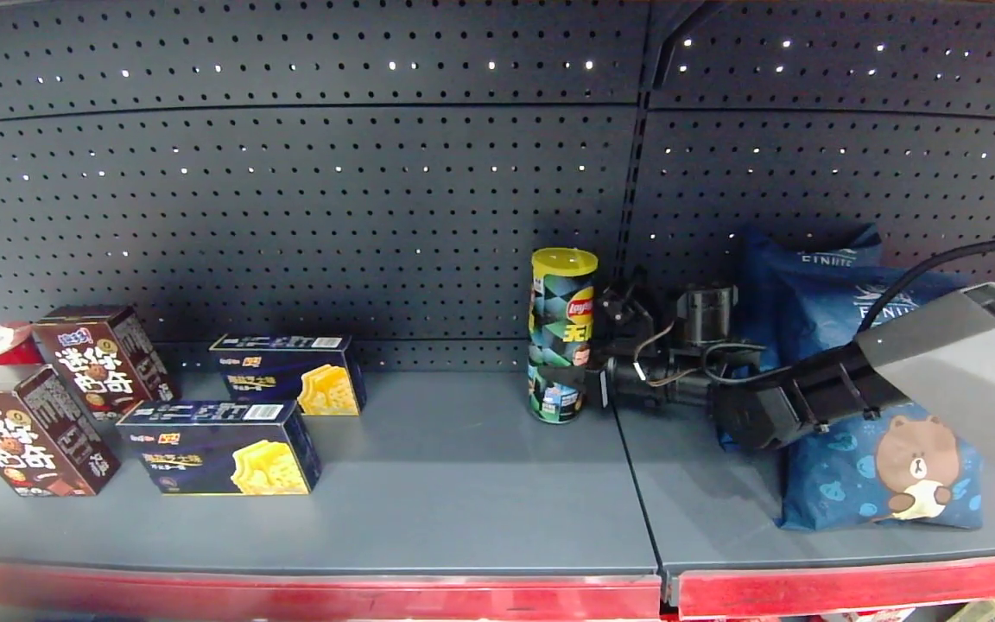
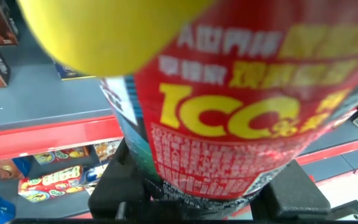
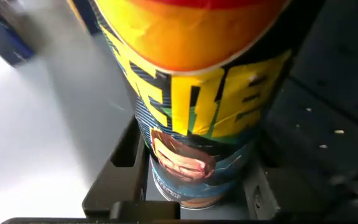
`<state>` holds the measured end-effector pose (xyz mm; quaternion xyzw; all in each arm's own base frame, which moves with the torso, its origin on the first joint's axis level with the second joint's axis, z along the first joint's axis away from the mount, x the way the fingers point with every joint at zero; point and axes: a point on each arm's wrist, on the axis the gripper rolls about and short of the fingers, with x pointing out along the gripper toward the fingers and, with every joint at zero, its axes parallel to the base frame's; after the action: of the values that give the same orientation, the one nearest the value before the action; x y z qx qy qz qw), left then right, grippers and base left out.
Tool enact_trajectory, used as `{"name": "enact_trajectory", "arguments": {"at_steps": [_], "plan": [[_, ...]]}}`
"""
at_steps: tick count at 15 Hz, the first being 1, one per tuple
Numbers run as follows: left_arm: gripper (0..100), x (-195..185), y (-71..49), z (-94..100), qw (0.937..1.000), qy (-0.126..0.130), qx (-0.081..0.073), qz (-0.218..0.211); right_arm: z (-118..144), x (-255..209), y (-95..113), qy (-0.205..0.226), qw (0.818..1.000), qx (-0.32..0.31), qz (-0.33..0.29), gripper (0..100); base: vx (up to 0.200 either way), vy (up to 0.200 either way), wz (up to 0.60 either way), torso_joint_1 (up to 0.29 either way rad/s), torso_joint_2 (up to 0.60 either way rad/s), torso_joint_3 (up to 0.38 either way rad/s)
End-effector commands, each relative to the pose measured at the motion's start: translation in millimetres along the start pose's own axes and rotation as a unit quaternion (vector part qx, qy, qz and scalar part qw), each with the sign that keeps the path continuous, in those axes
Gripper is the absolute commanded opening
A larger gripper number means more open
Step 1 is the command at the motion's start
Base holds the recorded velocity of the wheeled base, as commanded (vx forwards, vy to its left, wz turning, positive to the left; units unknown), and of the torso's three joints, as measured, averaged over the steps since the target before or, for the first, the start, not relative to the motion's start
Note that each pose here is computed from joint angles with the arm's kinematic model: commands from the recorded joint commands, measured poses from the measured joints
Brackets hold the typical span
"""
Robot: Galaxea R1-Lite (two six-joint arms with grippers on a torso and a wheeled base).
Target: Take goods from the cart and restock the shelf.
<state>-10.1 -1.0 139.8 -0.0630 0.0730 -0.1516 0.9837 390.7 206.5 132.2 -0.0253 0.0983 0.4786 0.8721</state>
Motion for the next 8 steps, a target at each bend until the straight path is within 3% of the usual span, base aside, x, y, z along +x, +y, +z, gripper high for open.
{"name": "enact_trajectory", "arguments": {"at_steps": [1,4,5,8], "plan": [[0,0,0.4,-1.4,1.0,0.003,0.0,-0.003,27,-11,38,-0.021,1.0,0.001,-0.003,0,0.0,0.0,0.0,0.0,0.0,0.0],[0,0,0.4,-1.9,1.0,0.002,-0.001,-0.002,46,-20,67,-0.015,0.999,0.003,-0.049,0,0.0,0.0,0.0,0.0,0.0,0.0],[0,0,0.6,-2.8,1.0,0.003,-0.001,-0.002,52,-29,82,0.002,0.995,0.003,-0.102,0,0.0,0.0,0.0,0.0,0.0,0.0],[0,1,1.0,-5.1,1.0,0.006,-0.002,-0.002,60,-48,97,-0.003,0.991,0.0,-0.133,0,0.0,0.0,0.0,0.0,0.0,0.0]]}}
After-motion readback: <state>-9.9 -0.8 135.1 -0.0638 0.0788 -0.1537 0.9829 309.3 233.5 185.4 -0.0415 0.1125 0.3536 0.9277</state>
